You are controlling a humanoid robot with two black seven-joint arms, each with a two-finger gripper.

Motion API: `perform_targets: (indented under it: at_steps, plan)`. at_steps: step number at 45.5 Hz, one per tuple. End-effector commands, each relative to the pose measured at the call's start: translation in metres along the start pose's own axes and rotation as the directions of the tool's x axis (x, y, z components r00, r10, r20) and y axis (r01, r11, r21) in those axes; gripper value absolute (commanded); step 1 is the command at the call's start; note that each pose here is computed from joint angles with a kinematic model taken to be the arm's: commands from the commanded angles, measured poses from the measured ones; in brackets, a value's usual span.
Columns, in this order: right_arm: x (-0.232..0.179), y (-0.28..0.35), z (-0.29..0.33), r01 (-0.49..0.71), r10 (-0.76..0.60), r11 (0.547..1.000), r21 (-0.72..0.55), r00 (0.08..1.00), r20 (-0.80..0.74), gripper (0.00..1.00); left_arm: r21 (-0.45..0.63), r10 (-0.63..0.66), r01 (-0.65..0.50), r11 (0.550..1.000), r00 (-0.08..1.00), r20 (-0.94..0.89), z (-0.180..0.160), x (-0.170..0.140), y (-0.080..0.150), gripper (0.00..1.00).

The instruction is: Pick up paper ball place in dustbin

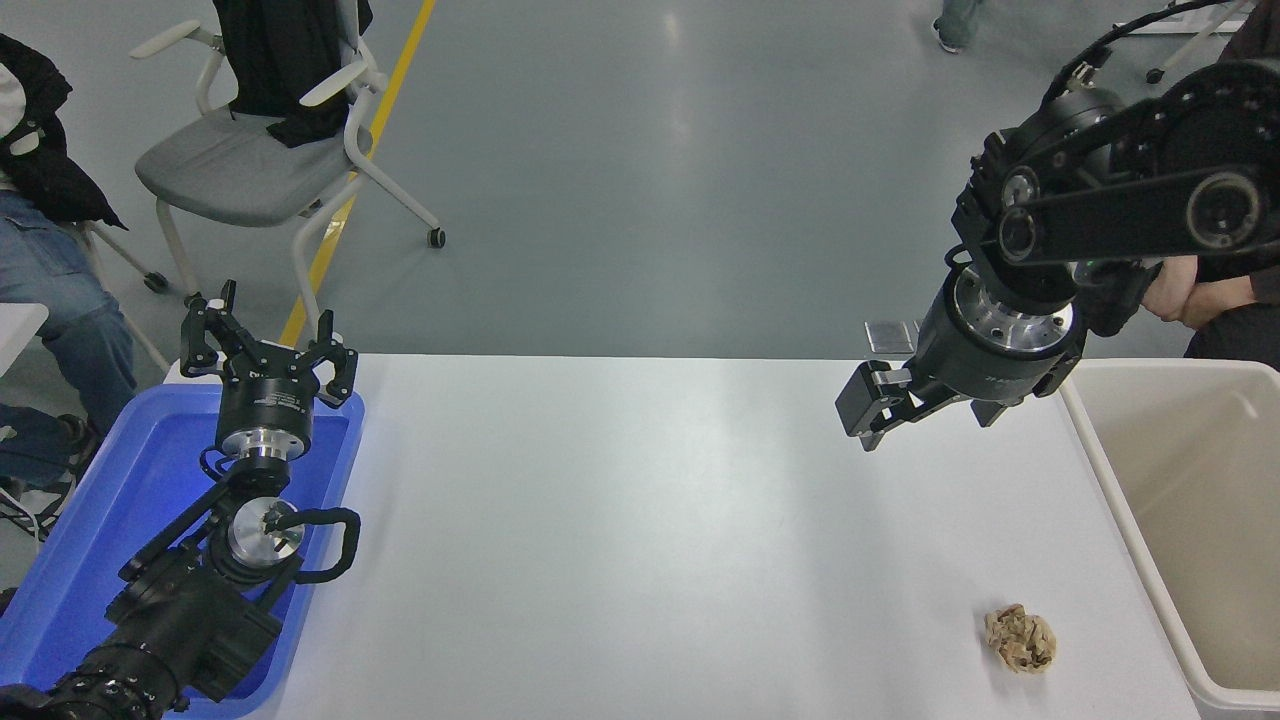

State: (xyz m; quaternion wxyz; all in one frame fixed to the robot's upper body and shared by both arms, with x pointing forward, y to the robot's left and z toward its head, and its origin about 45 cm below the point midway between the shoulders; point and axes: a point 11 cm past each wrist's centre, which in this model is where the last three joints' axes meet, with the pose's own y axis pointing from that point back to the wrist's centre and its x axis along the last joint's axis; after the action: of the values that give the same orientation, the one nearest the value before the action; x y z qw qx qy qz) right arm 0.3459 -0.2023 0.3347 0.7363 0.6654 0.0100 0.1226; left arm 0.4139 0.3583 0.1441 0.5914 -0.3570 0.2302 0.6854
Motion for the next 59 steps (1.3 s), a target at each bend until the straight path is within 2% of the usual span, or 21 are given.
perform_targets:
  at_steps: [1,16,25,42,52,59]
  plan:
    - [0.002,-0.005,-0.002,-0.006,0.006,1.0,0.001,1.0,-0.005,1.0,0.0,-0.001,0.001,1.0,1.0,-0.001,0.0,0.0,0.0,0.99]
    - [0.004,-0.012,0.009,-0.029,0.029,1.0,-0.002,0.999,0.017,1.0,-0.001,0.0,0.0,1.0,1.0,0.0,0.0,0.0,0.0,0.99]
    - [-0.009,-0.03,0.047,-0.005,0.004,1.0,0.006,0.998,0.069,1.0,-0.001,0.0,0.0,1.0,1.0,-0.002,0.0,-0.001,-0.001,0.99]
    - [-0.087,-0.103,0.143,0.055,-0.063,0.998,0.044,0.978,0.197,1.0,-0.001,0.001,-0.001,1.0,1.0,-0.001,0.0,0.0,0.0,0.99]
    - [-0.144,-0.148,0.161,0.098,-0.112,0.992,0.076,0.97,0.216,1.0,-0.001,0.0,0.0,1.0,1.0,-0.002,0.0,-0.001,-0.001,0.99]
    - [-0.159,-0.184,0.16,0.063,-0.086,0.993,0.096,0.959,0.268,1.0,-0.001,0.0,0.0,1.0,1.0,0.0,0.0,0.0,0.0,0.99]
